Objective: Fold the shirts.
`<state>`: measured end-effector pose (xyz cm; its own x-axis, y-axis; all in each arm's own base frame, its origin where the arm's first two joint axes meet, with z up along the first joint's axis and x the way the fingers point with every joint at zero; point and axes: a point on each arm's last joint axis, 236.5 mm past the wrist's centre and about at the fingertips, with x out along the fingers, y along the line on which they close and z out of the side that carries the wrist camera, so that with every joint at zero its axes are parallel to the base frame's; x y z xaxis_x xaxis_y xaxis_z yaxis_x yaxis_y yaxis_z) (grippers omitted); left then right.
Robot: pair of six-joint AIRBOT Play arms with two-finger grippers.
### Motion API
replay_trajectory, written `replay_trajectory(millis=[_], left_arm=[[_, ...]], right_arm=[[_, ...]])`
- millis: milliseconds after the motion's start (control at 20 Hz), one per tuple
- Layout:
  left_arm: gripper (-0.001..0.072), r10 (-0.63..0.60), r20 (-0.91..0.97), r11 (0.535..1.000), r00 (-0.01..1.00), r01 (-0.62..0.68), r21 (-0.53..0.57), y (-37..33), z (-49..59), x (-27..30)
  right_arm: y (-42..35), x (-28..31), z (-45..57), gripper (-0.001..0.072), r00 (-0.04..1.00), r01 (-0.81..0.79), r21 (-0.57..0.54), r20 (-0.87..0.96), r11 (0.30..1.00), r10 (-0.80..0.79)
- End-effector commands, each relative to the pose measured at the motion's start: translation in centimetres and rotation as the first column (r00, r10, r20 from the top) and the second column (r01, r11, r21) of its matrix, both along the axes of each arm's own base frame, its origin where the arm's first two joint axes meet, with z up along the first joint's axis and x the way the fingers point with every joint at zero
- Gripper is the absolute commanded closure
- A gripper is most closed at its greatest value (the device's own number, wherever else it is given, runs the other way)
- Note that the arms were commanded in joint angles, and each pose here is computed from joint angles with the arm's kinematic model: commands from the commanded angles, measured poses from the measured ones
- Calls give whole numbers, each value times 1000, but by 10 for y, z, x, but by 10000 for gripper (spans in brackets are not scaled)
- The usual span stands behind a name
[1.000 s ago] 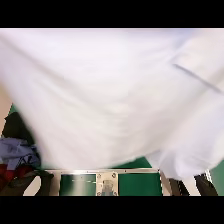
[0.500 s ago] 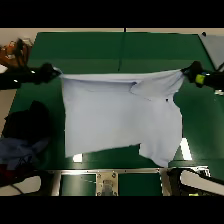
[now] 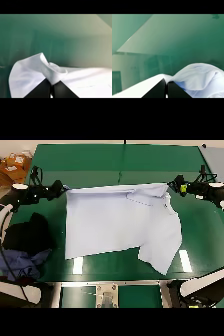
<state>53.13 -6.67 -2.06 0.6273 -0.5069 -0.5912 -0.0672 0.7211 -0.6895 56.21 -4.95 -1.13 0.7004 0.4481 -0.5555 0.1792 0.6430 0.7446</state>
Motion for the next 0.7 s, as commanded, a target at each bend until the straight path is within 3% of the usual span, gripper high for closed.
replay_trajectory(millis=[0, 200, 450, 650], left_arm=[[685, -92, -125, 995, 988, 96, 27, -14, -23, -27], [685, -185, -298, 981, 936, 194, -1, -23, -40, -71], [686, -162, -490, 979, 856, 203, 30, -16, -60, -108], [686, -186, -487, 970, 854, 239, 49, -39, -62, -110]], right_arm=[[-6, -24, -9, 699, 992, -109, -58, -75, 992, 104], [-19, -67, -22, 698, 964, -205, -164, -206, 965, 169], [-8, -101, -62, 698, 931, -234, -117, -314, 965, 187], [-11, -108, -69, 698, 920, -241, -125, -345, 963, 185]])
